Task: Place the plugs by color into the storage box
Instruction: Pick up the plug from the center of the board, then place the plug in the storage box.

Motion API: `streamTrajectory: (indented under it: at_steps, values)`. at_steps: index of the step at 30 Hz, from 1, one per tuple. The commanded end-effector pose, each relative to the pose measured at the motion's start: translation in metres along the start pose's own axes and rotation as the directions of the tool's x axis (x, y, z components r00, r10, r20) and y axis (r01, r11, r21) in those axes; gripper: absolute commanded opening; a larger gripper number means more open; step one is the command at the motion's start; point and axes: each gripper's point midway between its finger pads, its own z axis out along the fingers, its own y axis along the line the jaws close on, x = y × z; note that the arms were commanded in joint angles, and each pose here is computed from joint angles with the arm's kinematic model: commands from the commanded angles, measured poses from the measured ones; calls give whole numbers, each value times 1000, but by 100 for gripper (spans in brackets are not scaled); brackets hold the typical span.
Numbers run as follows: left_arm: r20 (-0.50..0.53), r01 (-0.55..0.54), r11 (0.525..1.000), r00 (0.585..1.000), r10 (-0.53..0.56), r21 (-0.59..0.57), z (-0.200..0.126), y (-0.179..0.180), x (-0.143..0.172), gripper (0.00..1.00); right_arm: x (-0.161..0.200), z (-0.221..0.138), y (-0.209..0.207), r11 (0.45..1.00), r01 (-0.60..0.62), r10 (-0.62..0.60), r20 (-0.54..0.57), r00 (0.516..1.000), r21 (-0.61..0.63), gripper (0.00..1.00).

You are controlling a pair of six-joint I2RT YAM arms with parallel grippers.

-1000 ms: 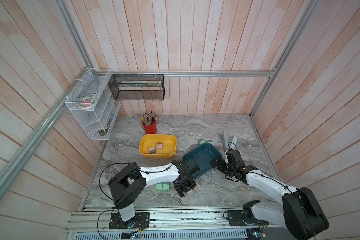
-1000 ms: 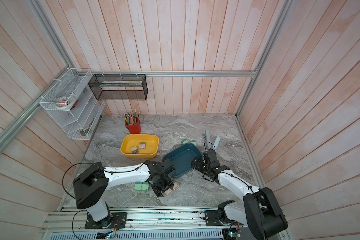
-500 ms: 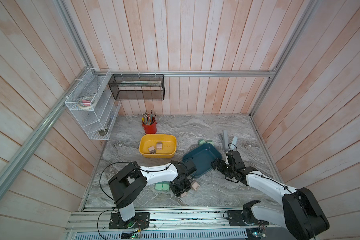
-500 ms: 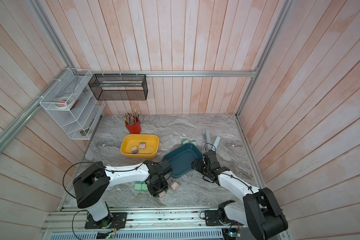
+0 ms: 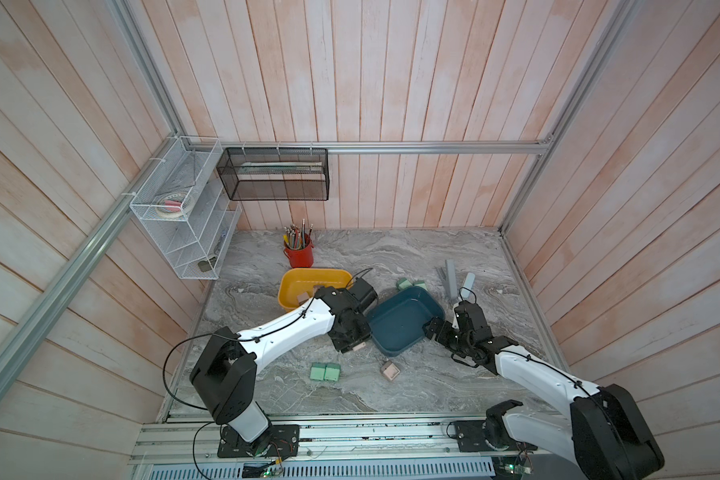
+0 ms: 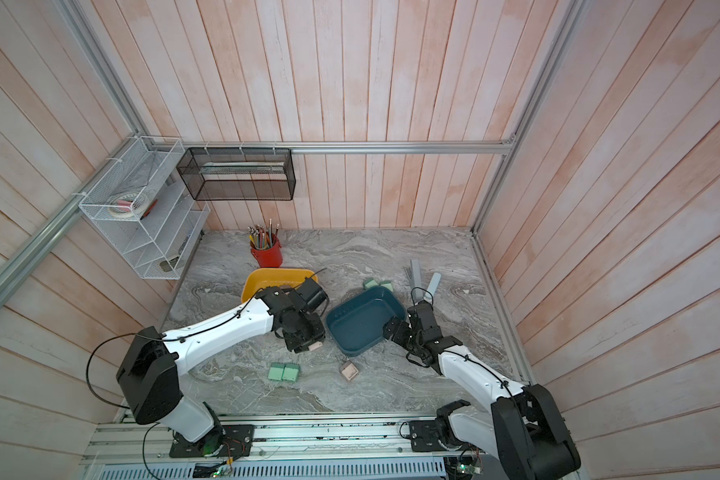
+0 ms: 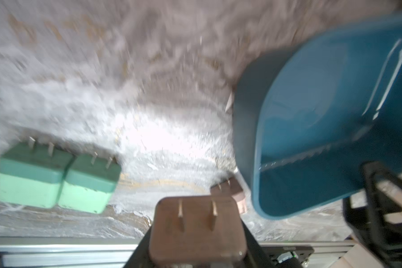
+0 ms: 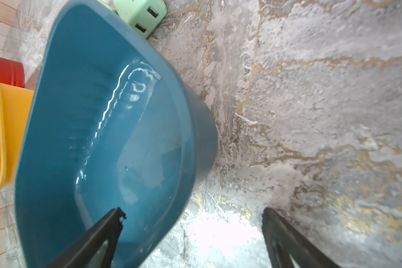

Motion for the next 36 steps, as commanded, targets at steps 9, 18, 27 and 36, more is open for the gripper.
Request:
streamTrajectory:
  at_steps: [9,18,27,36]
  values:
    - [137,-154,988,979,151,12,-10,-12,-159,46,1,14,3,1000,-4,4,-28,1000,4,97]
    - [96,-171,985,980,173,-23,52,-14,-204,46,-6,20,15,999,35,-35,-50,998,-8,97]
    - [43,-160,985,986,164,-68,93,5,-201,50,-6,15,13,998,61,-61,-47,997,-3,97]
    - [89,-153,988,984,155,-34,54,-4,-198,70,-5,4,14,999,52,-52,-32,998,-13,97]
